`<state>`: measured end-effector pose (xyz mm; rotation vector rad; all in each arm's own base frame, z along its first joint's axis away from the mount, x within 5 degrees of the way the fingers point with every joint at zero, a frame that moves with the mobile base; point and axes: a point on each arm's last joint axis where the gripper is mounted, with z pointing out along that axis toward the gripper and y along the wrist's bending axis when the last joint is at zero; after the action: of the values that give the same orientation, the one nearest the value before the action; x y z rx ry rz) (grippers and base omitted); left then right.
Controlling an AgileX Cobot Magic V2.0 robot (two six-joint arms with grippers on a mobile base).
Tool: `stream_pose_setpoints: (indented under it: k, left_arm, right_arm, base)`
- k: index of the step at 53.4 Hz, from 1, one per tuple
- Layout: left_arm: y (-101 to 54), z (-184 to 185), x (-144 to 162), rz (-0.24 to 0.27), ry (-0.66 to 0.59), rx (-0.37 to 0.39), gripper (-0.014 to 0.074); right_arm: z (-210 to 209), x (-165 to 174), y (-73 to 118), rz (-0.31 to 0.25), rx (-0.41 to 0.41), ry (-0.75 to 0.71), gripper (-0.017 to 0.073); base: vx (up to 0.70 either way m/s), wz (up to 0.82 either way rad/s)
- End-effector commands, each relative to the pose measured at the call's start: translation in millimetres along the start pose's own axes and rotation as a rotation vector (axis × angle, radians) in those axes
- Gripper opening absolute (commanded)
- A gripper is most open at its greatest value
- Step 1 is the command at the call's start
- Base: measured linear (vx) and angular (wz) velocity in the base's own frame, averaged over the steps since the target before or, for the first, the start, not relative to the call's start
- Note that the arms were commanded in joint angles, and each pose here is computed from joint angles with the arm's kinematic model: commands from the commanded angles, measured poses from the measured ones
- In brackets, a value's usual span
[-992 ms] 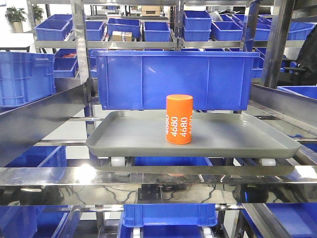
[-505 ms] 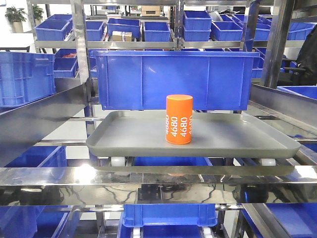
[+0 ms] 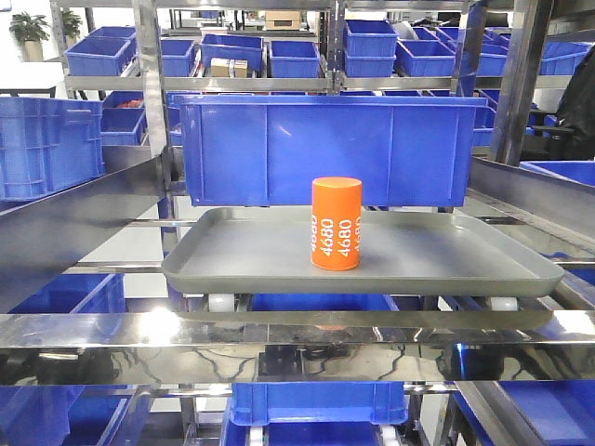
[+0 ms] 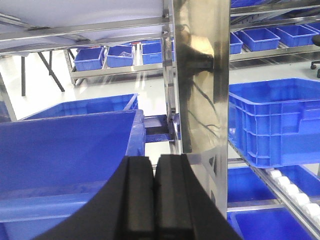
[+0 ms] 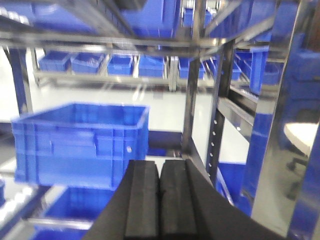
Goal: Grab orange capacitor from left shelf to right conveyor
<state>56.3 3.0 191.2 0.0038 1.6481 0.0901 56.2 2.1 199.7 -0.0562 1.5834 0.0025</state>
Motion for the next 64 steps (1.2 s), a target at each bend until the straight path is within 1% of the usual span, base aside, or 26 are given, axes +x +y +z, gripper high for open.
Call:
stream_pose_setpoints:
  k: [1, 10, 13, 17, 22, 30, 34, 39, 43, 49, 54, 58, 61, 64]
  left_arm:
    - [0.2, 0.8, 2.8, -0.005, -0.062, -0.009, -0.0006]
    - [0.2, 0.8, 2.8, -0.005, -0.062, -0.009, -0.0006]
    - [0.2, 0.8, 2.8, -0.005, -0.062, -0.009, -0.0006]
    - [0.2, 0.8, 2.8, -0.005, -0.062, -0.009, -0.0006]
    - [0.2, 0.8, 2.8, -0.005, -0.062, -0.009, -0.0006]
    - [0.2, 0.8, 2.8, -0.005, -0.062, -0.009, -0.0006]
    - [0.2, 0.8, 2.8, -0.005, -0.062, -0.009, -0.0006]
    - [0.2, 0.8, 2.8, -0.005, -0.062, -0.009, -0.0006]
    - [0.2, 0.8, 2.8, -0.005, -0.062, -0.009, -0.0006]
    - [0.2, 0.8, 2.8, -0.005, -0.062, -0.009, -0.0006]
    - [0.2, 0.8, 2.8, -0.005, -0.062, -0.009, -0.0006]
    - [0.2, 0.8, 2.8, -0.005, -0.062, -0.009, -0.0006]
    - [0.2, 0.8, 2.8, -0.005, -0.062, -0.009, -0.0006]
    - [0.2, 0.8, 2.8, -0.005, -0.062, -0.009, -0.0006]
  right_arm:
    - [-8.0, -41.2, -1.4, 0.004, 0.007, -0.199, -0.0008]
    - [-23.9, -88.0, -3.0, -0.009, 0.012, -0.319, -0.0008]
    - [-28.9, -102.4, -3.5, -0.021, 0.016, -0.340, -0.0008]
    - [-33.3, -118.9, -4.2, -0.025, 0.017, -0.334, -0.0008]
    - [-36.4, -141.5, -5.5, -0.050, 0.025, -0.296, -0.0008]
    - [-29.2, -165.6, -8.6, -0.087, 0.042, -0.125, -0.0008]
    - [-20.8, -170.0, -9.4, -0.085, 0.041, -0.007, -0.0008]
    - [-10.6, -168.5, -9.7, -0.079, 0.037, 0.096, -0.0008]
    - [-2.0, -164.4, -9.6, -0.080, 0.034, 0.152, -0.0008]
    - [7.0, -157.8, -8.8, -0.060, 0.023, 0.240, -0.0008]
    - [11.7, -154.5, -8.3, -0.058, 0.017, 0.284, -0.0002]
    - [13.3, -153.3, -7.9, -0.056, 0.012, 0.301, 0.0031]
    - [13.5, -153.6, -7.2, -0.055, 0.004, 0.305, 0.0079]
    - [13.5, -153.6, -6.0, -0.055, -0.010, 0.305, 0.0159]
  base:
    - [0.00, 0.00]
    - [0.00, 0.00]
    - [0.00, 0.00]
    - [0.00, 0.00]
    - [0.00, 0.00]
    - [0.00, 0.00]
    - [0.00, 0.00]
    - [0.00, 0.00]
    - [0.00, 0.00]
    - [0.00, 0.00]
    - [0.00, 0.00]
    - [0.00, 0.00]
    - [0.00, 0.00]
    - [0.00, 0.00]
